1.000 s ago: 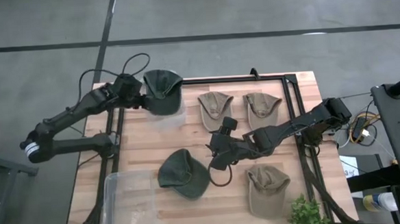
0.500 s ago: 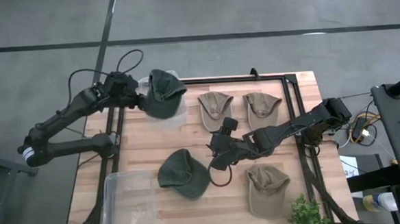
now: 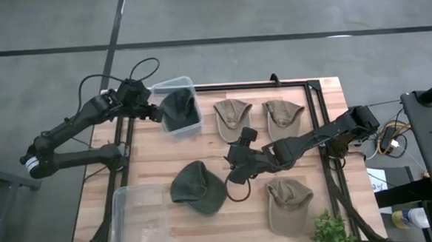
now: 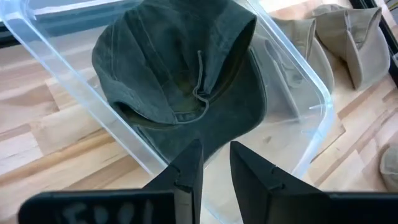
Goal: Pick & Place hat
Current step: Put the blue cap into the top transparent bin
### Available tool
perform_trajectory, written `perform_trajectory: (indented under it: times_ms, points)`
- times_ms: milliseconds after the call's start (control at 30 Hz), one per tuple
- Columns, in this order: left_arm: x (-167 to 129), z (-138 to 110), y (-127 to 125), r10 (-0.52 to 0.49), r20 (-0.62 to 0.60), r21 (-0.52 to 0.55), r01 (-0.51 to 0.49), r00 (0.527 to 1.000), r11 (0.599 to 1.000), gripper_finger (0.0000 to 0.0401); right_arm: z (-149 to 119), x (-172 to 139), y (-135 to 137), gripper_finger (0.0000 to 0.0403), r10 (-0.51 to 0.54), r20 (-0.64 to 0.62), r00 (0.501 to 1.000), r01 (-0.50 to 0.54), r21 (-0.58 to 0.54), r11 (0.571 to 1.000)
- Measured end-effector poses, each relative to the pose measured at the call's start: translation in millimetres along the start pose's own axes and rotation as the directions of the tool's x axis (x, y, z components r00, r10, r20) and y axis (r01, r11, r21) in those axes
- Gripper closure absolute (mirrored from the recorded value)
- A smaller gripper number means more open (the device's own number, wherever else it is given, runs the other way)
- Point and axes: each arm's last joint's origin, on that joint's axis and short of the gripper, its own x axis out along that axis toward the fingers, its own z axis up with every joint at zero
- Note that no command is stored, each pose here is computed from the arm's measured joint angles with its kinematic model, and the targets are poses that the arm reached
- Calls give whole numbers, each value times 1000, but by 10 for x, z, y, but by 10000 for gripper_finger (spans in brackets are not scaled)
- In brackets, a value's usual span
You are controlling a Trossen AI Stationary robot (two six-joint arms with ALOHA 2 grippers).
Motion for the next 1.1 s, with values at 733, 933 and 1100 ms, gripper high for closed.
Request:
perform_trajectory:
  times_ms: [733,933,1100]
  points:
    - [-299,75,-293,-300,249,162,266,921,950,328,-262,196,173,177,357,-123,926,-346,98,933]
    - [-382,34,-439,-417,261,257,354,871,899,328,-424,504,268,177,396,-213,893,-359,191,913]
    - [-421,-18,-556,-495,241,346,402,835,847,328,-548,720,296,177,368,-268,890,-317,217,923]
